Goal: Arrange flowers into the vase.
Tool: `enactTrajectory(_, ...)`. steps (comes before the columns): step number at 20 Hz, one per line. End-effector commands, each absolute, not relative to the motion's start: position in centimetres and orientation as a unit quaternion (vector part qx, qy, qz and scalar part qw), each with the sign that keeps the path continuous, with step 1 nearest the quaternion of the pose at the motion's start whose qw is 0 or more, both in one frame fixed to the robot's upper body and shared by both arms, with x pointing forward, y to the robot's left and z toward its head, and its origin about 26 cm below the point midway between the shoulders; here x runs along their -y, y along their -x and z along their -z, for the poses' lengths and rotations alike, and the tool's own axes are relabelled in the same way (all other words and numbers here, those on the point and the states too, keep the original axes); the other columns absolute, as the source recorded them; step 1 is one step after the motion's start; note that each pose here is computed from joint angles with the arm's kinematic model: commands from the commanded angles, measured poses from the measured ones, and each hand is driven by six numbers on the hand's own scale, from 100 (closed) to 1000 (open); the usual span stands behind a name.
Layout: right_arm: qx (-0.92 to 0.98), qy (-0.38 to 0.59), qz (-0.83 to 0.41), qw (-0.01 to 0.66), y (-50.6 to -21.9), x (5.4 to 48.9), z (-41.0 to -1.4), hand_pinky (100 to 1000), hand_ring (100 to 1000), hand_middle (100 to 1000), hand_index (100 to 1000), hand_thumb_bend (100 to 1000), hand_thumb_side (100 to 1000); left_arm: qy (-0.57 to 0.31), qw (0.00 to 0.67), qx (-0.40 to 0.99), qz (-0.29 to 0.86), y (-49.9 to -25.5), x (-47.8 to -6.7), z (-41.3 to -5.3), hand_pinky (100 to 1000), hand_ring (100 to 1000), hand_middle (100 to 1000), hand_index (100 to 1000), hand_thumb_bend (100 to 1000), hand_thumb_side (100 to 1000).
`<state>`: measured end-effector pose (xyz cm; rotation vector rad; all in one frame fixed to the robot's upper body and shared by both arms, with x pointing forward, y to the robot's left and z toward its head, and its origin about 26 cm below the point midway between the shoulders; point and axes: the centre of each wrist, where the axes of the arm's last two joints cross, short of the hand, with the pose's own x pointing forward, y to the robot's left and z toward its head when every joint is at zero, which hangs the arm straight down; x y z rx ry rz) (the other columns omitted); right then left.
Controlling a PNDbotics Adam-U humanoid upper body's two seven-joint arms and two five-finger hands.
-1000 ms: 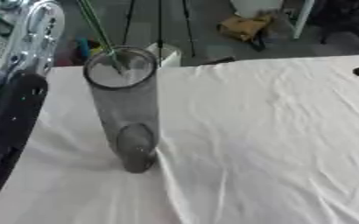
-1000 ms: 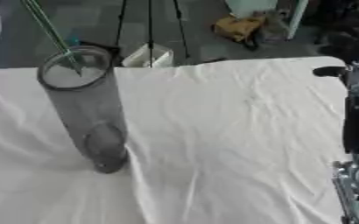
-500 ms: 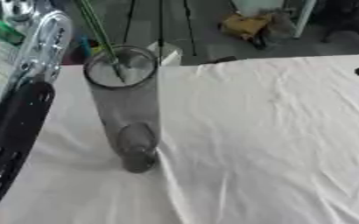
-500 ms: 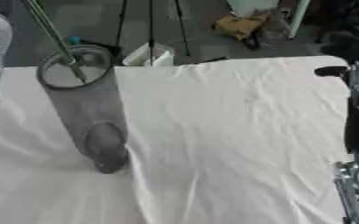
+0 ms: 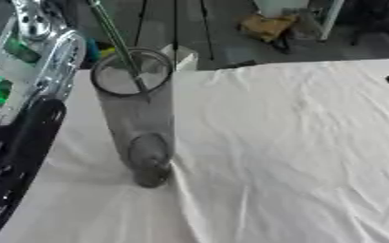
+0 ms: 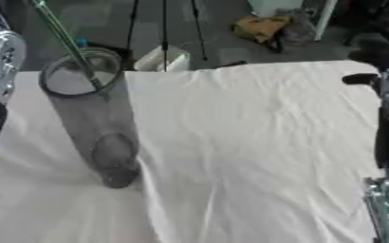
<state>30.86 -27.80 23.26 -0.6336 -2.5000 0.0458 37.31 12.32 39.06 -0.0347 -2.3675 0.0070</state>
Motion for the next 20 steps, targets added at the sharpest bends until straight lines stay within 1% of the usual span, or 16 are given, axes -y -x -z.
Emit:
enactTrajectory(1, 0.936, 0.235, -0.013, 0.260, -30.6, 27.8, -24.1, 592, 765, 622, 766, 100, 1000, 0.016, 0.364, 0.931, 0.009, -37.2, -12.1, -39.4, 100, 100, 100, 136, 100, 916)
enactTrajectory(6, 0.937, 0.234, -0.012, 0.260, -30.6, 27.8, -24.2, 592, 764, 620, 766, 100, 1000, -0.023, 0.340, 0.939, 0.038, -37.8, -12.3, -38.9, 100, 100, 100, 159, 100, 916)
enactTrajectory(9, 0.937, 0.235, -0.012, 0.260, -30.6, 27.8, -24.2, 592, 764, 620, 765, 100, 1000, -0.062, 0.327, 0.942, 0.051, -38.3, -12.6, -38.5, 100, 100, 100, 160, 100, 900)
enactTrajectory(12, 0.936, 0.236, -0.011, 0.260, -30.5, 27.9, -24.1, 592, 764, 620, 765, 100, 1000, -0.103, 0.319, 0.940, 0.065, -38.8, -12.9, -38.0, 100, 100, 100, 167, 100, 908)
enactTrajectory(15, 0.936, 0.237, -0.011, 0.260, -30.5, 27.9, -24.1, 592, 764, 620, 765, 100, 1000, -0.140, 0.314, 0.936, 0.080, -39.2, -13.4, -37.7, 100, 100, 100, 176, 100, 896)
enactTrajectory(16, 0.936, 0.237, -0.011, 0.261, -30.5, 27.9, -24.1, 592, 764, 620, 765, 100, 1000, -0.151, 0.312, 0.934, 0.086, -39.3, -13.5, -37.6, 100, 100, 106, 192, 100, 900)
enactTrajectory(17, 0.936, 0.237, -0.010, 0.261, -30.5, 27.9, -24.1, 592, 764, 620, 765, 100, 1000, -0.163, 0.308, 0.933, 0.093, -39.3, -13.7, -37.6, 100, 100, 135, 213, 100, 898)
enactTrajectory(18, 0.936, 0.238, -0.010, 0.261, -30.5, 27.9, -24.1, 592, 764, 620, 765, 100, 1000, -0.176, 0.303, 0.931, 0.100, -39.4, -13.8, -37.5, 100, 103, 138, 216, 100, 897)
enactTrajectory(20, 0.935, 0.238, -0.009, 0.261, -30.5, 28.0, -24.1, 592, 764, 621, 765, 100, 1000, -0.199, 0.296, 0.927, 0.115, -39.5, -14.1, -37.3, 100, 157, 192, 261, 100, 899)
